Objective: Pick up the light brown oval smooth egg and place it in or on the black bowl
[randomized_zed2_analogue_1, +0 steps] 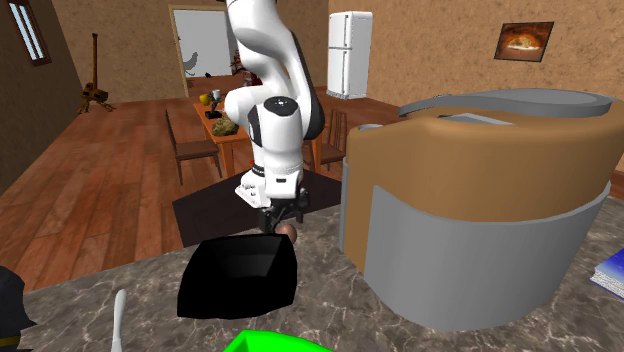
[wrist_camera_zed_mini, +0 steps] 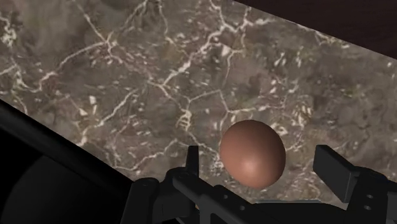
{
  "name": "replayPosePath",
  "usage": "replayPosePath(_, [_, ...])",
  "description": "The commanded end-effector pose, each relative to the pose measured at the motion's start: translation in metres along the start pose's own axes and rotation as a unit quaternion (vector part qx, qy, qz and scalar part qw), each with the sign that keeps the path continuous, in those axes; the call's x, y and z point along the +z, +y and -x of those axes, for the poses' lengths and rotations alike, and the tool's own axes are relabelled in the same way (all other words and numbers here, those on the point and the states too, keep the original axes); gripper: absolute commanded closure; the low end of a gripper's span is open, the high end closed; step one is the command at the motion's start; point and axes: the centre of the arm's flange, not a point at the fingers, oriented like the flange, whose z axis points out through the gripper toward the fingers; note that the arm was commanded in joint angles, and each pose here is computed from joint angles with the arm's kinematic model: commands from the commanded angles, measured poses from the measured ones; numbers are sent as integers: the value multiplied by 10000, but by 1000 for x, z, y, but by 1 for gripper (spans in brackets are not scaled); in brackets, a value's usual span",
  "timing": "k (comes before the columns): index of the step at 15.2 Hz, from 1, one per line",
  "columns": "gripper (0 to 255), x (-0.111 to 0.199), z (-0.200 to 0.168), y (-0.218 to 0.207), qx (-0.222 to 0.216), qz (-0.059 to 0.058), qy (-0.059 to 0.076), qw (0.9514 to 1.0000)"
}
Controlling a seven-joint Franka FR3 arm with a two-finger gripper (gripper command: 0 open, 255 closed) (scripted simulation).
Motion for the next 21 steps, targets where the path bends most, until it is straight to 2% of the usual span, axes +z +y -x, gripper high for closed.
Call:
replayPosePath(1, [0,11,0,0,1,4,4,10000])
replayPosePath(9, [0,14,0,0,1,4,4,10000])
replayPosePath(10, [255,14,0,0,0,3,4,10000])
replayPosePath(19, [255,14,0,0,1,4,4,10000])
replayPosePath(21, [255,3,1,-1,1,4,4,10000])
